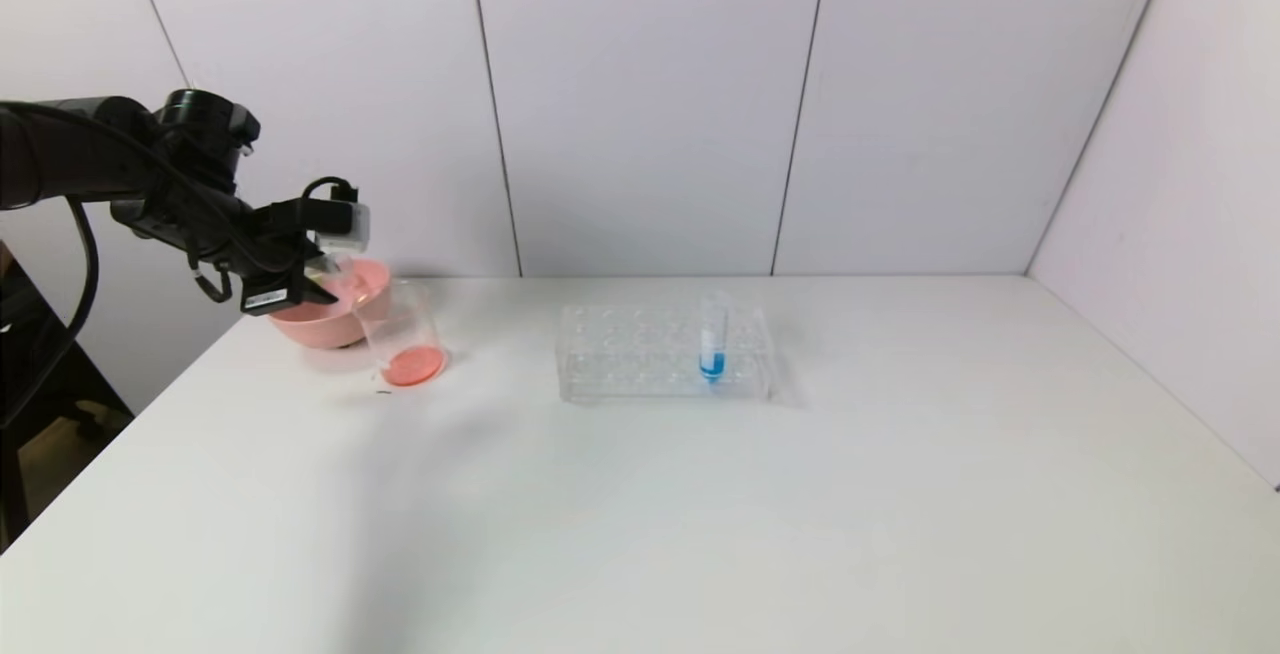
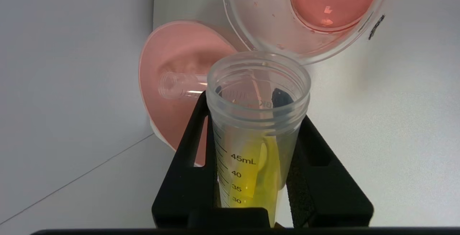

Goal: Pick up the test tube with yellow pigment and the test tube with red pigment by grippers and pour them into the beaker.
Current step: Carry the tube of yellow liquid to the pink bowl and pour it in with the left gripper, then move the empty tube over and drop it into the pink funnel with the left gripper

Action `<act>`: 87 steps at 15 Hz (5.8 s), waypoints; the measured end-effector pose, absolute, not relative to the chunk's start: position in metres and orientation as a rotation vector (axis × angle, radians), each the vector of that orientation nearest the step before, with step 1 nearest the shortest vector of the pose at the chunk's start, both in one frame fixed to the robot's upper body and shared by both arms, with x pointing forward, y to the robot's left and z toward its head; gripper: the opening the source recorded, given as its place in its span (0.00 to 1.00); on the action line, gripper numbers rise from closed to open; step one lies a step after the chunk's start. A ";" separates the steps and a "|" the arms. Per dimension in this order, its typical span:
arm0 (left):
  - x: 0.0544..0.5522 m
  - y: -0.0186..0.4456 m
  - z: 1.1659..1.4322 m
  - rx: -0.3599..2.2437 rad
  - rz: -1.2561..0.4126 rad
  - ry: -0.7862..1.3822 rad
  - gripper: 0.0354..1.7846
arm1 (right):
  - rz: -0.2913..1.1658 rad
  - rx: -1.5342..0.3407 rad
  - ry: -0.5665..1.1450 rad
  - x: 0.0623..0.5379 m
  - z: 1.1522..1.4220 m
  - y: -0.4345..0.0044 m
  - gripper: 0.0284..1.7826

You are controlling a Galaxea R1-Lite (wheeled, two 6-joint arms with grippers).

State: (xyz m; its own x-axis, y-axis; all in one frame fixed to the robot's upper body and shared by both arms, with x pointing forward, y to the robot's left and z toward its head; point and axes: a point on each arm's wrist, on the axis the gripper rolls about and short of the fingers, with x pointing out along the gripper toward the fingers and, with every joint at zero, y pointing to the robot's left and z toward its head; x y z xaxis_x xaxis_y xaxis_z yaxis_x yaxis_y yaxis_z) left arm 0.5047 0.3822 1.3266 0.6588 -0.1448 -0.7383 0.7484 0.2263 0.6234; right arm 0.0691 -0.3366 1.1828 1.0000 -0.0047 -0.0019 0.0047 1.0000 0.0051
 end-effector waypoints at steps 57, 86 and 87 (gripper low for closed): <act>0.511 0.346 1.329 1.501 -0.453 0.813 0.29 | -0.005 0.005 0.002 0.069 1.183 -0.337 0.95; 0.519 0.376 1.372 0.059 0.004 0.301 0.29 | -0.005 0.005 0.002 0.069 1.183 -0.337 0.95; 0.521 0.377 1.361 0.021 0.020 0.300 0.29 | -0.005 0.005 0.002 0.069 1.183 -0.337 0.95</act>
State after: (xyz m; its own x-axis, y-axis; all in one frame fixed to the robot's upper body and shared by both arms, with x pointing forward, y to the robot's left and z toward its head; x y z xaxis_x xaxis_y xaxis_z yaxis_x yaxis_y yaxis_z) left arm 0.5212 0.3769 1.3612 0.9553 0.0232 -0.2949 -0.0169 0.9996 0.0241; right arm 0.0691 -0.3366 1.1828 1.0000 -0.0047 -0.0019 0.0047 1.0000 0.0053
